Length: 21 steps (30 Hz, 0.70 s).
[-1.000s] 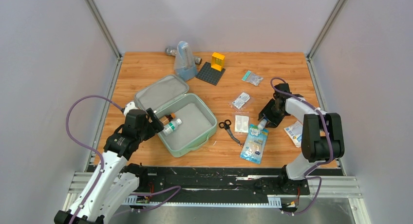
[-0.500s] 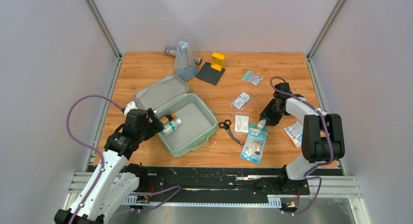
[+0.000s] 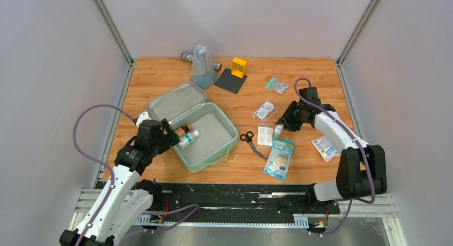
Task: Organize the medicine kit
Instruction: Pick up the medical item at the center of the board.
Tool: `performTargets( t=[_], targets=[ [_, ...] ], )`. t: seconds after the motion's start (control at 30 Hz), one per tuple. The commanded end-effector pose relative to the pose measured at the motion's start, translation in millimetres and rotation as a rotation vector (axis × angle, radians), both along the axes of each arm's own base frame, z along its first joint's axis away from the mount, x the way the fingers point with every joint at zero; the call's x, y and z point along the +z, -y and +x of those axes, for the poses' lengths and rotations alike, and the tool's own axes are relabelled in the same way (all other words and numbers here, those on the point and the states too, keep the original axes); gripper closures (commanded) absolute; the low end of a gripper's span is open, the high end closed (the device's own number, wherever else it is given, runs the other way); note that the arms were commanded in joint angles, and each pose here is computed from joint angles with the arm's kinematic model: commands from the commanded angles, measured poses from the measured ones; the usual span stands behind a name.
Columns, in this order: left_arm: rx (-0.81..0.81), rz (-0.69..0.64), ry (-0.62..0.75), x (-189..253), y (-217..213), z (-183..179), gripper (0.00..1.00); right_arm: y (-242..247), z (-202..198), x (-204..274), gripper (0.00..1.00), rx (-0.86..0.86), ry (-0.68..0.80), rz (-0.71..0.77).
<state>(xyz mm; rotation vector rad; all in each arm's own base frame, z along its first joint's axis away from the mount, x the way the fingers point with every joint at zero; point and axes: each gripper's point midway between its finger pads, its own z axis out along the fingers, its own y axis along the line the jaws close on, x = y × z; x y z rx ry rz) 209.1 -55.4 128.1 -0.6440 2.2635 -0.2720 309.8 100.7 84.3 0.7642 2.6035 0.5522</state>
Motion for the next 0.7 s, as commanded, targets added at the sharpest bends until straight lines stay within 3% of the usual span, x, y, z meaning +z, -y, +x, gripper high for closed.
performTargets(
  t=[0.0, 0.33, 0.67],
  targets=[
    [0.015, -0.007, 0.038, 12, -1, 6, 0.09, -61, 3, 61, 0.7, 0.077, 0.145, 0.155],
    [0.025, -0.012, 0.039, 12, -2, 2, 0.09, -214, -39, 107, 0.69, 0.335, 0.159, 0.317],
    [0.055, -0.015, 0.025, 10, -7, -5, 0.09, -329, -62, 80, 0.69, 0.392, -0.014, 0.366]
  ],
)
